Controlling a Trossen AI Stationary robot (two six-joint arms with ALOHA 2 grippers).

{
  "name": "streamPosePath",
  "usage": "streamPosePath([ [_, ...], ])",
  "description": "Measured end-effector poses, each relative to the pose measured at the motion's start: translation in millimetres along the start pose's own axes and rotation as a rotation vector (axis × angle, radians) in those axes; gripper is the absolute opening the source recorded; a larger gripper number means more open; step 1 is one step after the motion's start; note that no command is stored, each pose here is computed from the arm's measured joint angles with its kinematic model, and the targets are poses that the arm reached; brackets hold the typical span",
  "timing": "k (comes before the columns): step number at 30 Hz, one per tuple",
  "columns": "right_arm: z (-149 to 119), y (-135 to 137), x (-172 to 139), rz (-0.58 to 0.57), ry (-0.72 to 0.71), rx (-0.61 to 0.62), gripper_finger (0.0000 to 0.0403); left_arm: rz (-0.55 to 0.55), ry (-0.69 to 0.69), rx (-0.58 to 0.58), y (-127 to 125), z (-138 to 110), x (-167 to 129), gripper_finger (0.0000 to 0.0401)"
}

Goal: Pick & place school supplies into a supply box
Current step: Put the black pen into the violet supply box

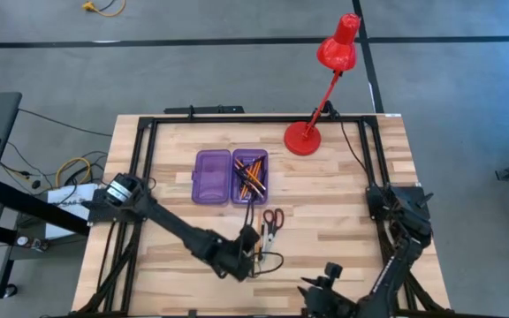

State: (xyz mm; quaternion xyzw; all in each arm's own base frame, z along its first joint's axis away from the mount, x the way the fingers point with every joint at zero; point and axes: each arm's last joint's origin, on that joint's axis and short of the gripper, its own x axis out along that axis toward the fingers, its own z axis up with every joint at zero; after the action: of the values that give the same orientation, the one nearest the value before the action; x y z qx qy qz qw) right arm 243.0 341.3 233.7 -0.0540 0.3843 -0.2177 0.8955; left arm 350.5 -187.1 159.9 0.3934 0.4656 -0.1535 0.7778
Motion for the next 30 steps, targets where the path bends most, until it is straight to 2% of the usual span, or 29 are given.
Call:
streamPosePath([
  [4, -6.2, 2.3, -7.9, 0.012, -0.029, 0.017, 0.0111, -0.073, -0.068, 0.017, 16.4, -2.8, 7.0, 0.0125],
  [11, -11.0, 4.0, -13.5, 0.024, -0.034, 0.033, 0.0111, -0.077, -0.089, 0.094, 29.0, -7.5, 18.2, 0.0125],
  [14, -10.6, 3.8, -12.8, 0.023, -0.034, 0.035, 0.0111, -0.1, -0.122, 0.129, 29.4, -5.1, 33.9, 0.0125],
  [23, -24.2, 3.1, -2.2, -0.011, -0.016, 0.039, 0.0111, -0.09, -0.086, 0.156, 33.1, -4.5, 41.6, 0.0125],
  [30, -35.3, 1.1, 7.1, -0.041, 0.018, 0.074, 0.0111, -0.112, 0.011, 0.173, 32.0, -10.7, 36.1, 0.0125],
])
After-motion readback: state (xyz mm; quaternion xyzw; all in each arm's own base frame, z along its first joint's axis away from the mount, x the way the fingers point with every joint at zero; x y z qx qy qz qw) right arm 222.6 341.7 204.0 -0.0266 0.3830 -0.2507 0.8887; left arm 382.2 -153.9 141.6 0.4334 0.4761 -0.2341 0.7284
